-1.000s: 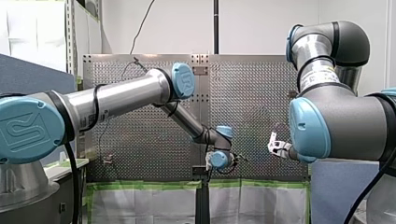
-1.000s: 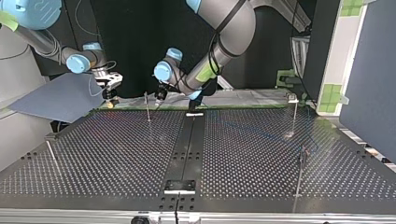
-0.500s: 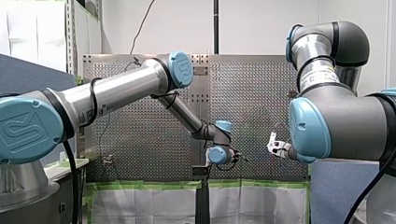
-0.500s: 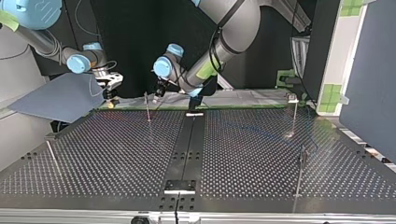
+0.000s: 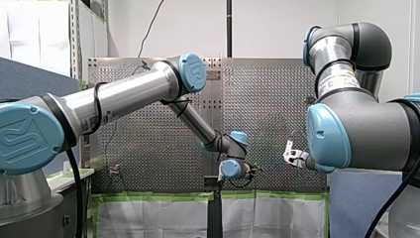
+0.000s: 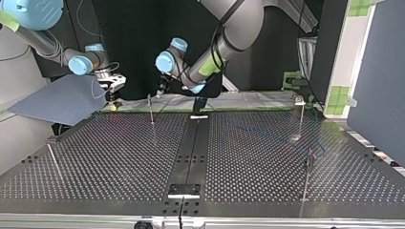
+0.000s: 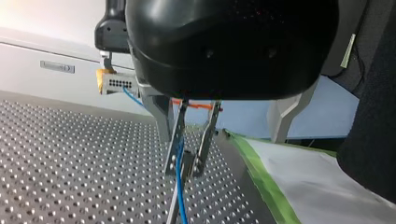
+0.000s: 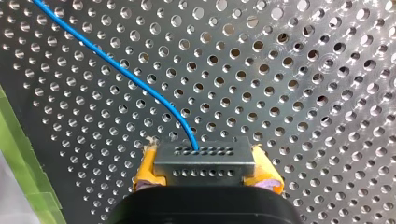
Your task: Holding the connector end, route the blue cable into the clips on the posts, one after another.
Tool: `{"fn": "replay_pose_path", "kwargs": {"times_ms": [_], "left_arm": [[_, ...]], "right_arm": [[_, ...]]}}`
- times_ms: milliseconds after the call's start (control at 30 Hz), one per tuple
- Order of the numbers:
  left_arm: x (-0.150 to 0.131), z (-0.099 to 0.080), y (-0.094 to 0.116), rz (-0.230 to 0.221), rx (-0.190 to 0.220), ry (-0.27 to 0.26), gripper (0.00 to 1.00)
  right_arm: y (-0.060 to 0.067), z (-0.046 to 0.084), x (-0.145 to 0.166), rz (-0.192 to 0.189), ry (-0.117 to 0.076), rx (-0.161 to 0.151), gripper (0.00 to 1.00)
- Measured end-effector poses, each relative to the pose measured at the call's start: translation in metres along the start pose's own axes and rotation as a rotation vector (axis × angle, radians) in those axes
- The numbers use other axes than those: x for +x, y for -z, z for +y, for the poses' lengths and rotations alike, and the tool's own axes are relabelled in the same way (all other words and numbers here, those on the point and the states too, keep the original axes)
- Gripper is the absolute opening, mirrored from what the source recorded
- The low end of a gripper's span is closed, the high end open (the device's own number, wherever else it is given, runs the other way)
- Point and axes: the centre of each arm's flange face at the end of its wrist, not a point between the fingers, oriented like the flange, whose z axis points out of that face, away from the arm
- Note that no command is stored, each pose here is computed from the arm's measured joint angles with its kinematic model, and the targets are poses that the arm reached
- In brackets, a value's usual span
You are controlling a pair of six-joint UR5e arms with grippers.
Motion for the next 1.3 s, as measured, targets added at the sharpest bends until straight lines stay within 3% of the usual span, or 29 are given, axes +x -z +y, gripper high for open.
{"fn": "replay_pose_path", "kwargs": {"times_ms": [367,1300], "left_arm": [[0.0,-0.017,0.005,-0.022,0.025,0.008,1.0],[0.0,-0.019,0.006,-0.02,0.018,0.048,1.0]], "right_arm": [[0.0,-0.001,0.0,-0.001,0.0,0.001,0.0],[0.0,-0.002,-0.001,-0.007,-0.004,0.008,0.0]]}}
